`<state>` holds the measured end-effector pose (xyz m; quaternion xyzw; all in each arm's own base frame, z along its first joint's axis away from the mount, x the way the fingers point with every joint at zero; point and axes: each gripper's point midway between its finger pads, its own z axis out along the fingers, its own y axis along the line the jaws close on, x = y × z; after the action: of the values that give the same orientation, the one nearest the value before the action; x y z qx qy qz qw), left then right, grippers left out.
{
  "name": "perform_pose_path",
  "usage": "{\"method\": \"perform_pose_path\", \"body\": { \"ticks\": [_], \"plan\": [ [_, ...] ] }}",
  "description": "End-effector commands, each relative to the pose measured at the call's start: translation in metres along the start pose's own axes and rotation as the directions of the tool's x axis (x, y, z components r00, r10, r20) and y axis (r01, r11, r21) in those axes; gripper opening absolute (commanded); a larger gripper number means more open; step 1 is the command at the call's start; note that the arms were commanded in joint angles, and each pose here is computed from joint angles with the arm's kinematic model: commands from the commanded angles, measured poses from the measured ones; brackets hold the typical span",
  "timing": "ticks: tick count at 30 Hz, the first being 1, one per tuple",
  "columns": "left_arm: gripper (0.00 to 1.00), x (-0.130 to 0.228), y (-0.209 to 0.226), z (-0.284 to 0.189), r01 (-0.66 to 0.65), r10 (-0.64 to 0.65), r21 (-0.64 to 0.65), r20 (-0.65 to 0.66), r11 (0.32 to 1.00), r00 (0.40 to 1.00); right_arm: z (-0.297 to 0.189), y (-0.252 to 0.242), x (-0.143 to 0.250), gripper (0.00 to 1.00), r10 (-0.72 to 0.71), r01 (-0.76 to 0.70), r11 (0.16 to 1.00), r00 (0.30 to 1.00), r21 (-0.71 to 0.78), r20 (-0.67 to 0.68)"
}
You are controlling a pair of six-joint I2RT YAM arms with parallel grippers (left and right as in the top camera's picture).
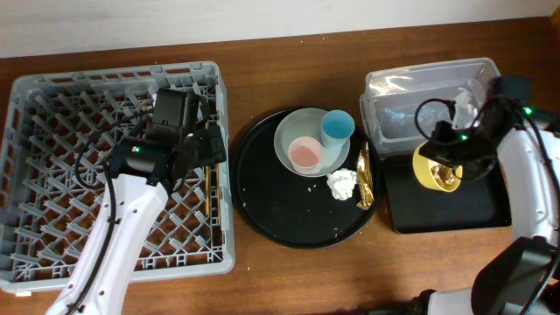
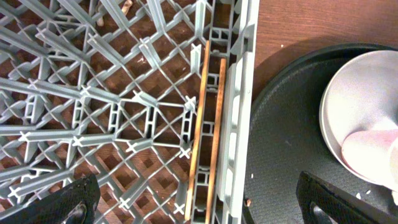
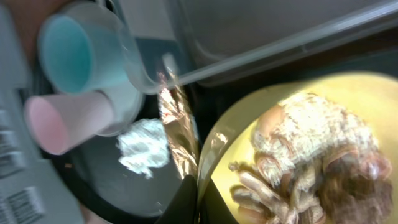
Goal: Sort waste into correct bins and load items into the dishwasher rack
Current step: 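Carry the yellow bowl right and tip the rice onto the black tray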
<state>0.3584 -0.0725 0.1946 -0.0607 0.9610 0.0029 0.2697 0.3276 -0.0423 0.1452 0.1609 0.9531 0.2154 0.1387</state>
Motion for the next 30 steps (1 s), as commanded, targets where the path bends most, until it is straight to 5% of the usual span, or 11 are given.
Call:
{"method": "perform_pose_path", "body": {
  "ticks": [1,8,16,18,25,30],
  "plan": [
    [0.99,-0.004,-0.002,-0.003,0.005,-0.005,0.009,0.011,1.000,1.000,-0.002,0.005,0.001,0.04,0.026,-0.014,0.975,0.998,-0.221,0.052],
    [0.99,-0.004,-0.002,-0.003,0.005,-0.005,0.009,0.011,1.000,1.000,-0.009,-0.021,0.004,0.04,0.200,0.006,0.779,0.945,-0.627,0.258],
    [0.99,-0.004,-0.002,-0.003,0.005,-0.005,0.008,0.011,1.000,1.000,-0.025,-0.035,0.001,0.04,0.234,0.076,0.729,0.906,-0.680,0.353],
    [0.99,-0.004,-0.002,-0.003,0.005,-0.005,0.009,0.011,1.000,1.000,-0.027,-0.039,0.001,0.04,0.348,-0.057,0.689,0.901,-0.722,0.261],
    [0.99,-0.004,-0.002,-0.003,0.006,-0.006,0.009,0.011,1.000,1.000,-0.051,-0.077,0.004,0.04,0.530,-0.186,0.623,0.814,-0.760,0.235],
    [0.99,-0.004,-0.002,-0.003,0.005,-0.005,0.009,0.011,1.000,1.000,-0.074,-0.067,-0.001,0.04,0.486,-0.048,0.571,0.824,-0.819,0.291]
  ]
}}
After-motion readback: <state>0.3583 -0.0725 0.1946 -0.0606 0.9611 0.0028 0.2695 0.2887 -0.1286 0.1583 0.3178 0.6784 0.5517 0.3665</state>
